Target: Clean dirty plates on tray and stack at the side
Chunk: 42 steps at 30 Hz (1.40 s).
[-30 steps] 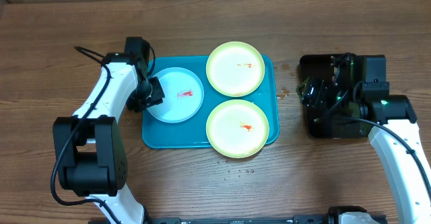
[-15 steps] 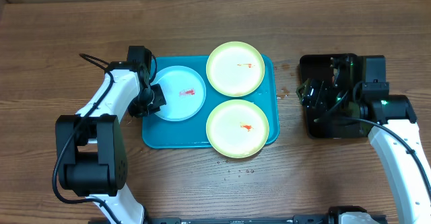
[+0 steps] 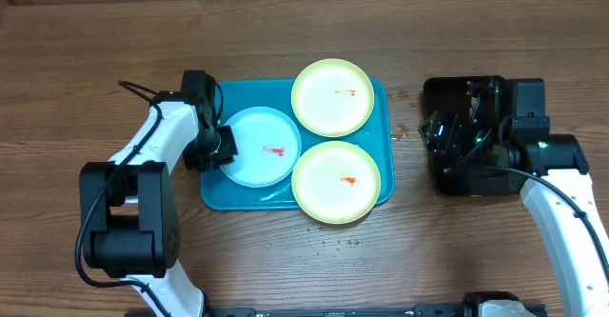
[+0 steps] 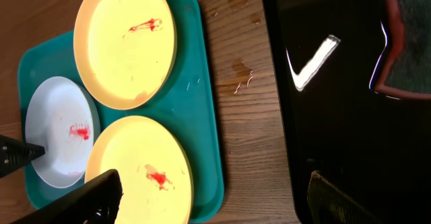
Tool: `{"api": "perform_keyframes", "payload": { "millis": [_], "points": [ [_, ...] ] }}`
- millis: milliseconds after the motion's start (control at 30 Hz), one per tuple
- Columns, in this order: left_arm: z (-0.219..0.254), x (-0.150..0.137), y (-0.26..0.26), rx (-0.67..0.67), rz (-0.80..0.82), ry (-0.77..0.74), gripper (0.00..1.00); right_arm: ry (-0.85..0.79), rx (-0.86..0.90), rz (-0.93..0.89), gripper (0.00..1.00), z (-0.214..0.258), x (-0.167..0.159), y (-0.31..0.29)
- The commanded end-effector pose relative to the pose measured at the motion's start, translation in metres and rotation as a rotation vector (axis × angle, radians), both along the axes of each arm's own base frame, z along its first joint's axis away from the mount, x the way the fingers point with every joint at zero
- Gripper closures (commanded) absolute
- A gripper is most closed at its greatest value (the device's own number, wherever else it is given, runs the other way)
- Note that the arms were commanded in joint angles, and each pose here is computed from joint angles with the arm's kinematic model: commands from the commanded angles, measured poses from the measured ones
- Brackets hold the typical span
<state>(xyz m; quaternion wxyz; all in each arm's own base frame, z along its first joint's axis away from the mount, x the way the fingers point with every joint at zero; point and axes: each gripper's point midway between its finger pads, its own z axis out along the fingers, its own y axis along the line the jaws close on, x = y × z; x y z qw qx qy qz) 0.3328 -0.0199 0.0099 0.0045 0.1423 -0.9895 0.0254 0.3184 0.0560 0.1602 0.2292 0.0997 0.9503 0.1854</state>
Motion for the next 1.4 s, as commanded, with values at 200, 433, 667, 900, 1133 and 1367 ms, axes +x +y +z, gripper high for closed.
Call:
{"api": "perform_keyframes", "payload": {
  "millis": [200,433,667,900,1133,1367],
  "points": [
    [0.005,0.038,0.01,0.069,-0.2,-0.151,0.38,-0.033,0.006,0.006,0.1,0.012,0.005,0.002],
    [0.009,0.057,-0.002,0.064,-0.427,-0.242,0.53,-0.028,0.006,0.006,0.1,0.011,0.004,0.002],
    [0.005,0.053,-0.002,0.067,-0.498,-0.232,0.67,-0.029,0.006,0.006,0.1,0.011,0.004,0.002],
    [0.004,0.055,0.009,0.134,-0.491,-0.221,0.74,-0.029,0.006,0.006,0.1,0.011,0.004,0.002],
    [0.0,0.054,0.007,0.121,-0.492,-0.228,0.92,-0.028,0.006,0.006,0.1,0.009,0.006,0.002],
    [-0.003,0.049,0.007,0.117,-0.491,-0.208,0.96,0.003,0.005,0.006,0.13,-0.003,0.011,0.003]
  ]
}}
